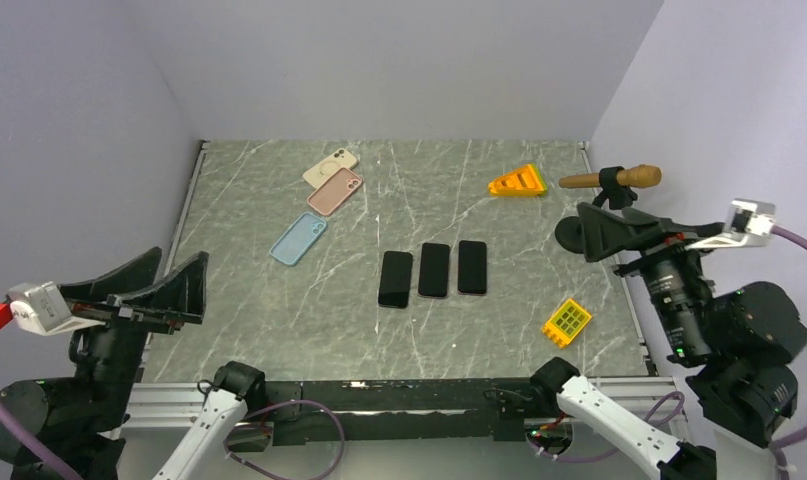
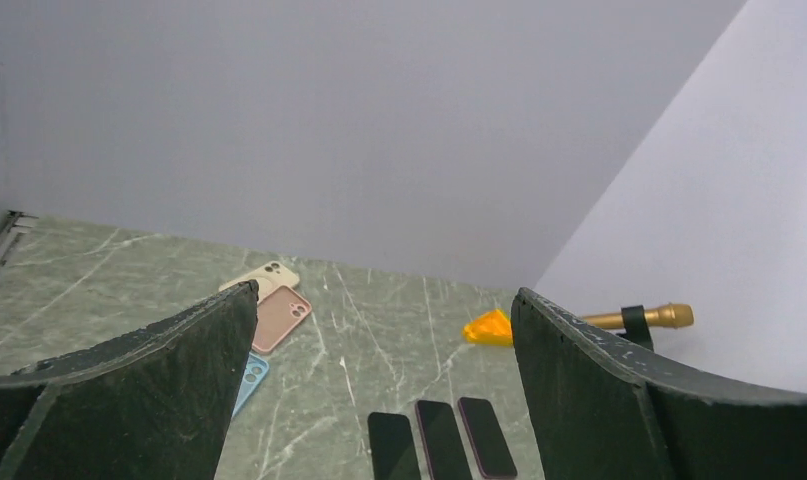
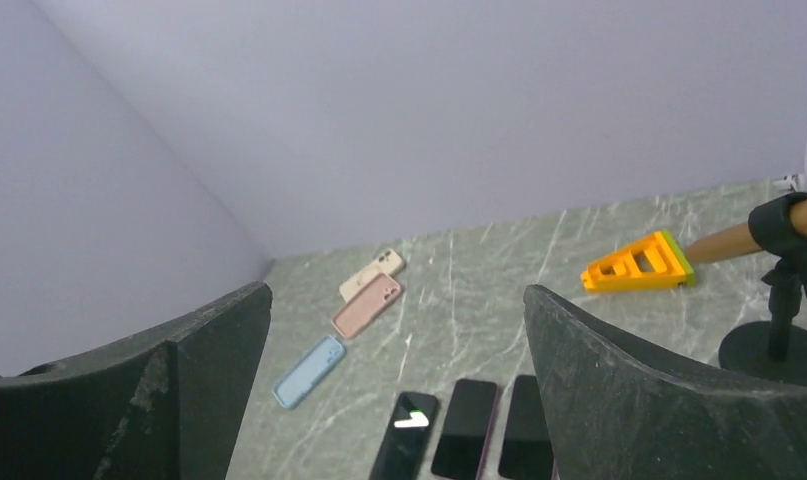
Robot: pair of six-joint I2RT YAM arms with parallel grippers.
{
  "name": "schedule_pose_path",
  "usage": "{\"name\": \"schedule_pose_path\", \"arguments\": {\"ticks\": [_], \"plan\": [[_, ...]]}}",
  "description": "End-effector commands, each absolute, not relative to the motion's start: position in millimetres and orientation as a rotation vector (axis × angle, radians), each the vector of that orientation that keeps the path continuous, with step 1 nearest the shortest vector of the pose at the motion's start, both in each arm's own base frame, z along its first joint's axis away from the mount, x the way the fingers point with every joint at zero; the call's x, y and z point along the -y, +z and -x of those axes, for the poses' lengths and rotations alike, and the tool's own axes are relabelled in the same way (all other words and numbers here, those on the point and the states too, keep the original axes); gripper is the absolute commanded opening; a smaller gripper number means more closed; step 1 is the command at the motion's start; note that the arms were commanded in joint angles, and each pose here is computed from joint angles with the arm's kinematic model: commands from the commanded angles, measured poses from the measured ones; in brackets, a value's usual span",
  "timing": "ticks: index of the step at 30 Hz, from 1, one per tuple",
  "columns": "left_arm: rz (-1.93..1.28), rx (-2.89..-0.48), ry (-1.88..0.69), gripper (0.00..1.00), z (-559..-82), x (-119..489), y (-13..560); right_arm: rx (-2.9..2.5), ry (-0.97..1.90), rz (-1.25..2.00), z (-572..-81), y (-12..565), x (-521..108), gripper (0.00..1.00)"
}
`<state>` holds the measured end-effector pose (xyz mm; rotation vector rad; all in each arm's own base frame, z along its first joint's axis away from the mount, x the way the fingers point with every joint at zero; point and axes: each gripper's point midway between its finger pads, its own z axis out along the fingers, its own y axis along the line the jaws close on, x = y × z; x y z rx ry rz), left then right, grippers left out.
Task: Take the phone out of the phone case
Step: Reset both arms
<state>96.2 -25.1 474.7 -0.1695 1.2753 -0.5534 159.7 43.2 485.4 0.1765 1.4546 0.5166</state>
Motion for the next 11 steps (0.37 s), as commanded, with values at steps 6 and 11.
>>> {"name": "schedule_pose_path", "arguments": {"ticks": [6, 11], "plan": [[0.254, -1.279, -0.456, 0.99, -104.8, 5.7, 469.6, -1.393, 0.522, -0.198, -155.4, 486.0, -35.8, 1.00], [0.260, -1.287, -0.460, 1.00, -106.6, 6.4, 466.3, -1.483, 0.434, -0.275, -172.6, 458.7, -31.3, 1.00]]}}
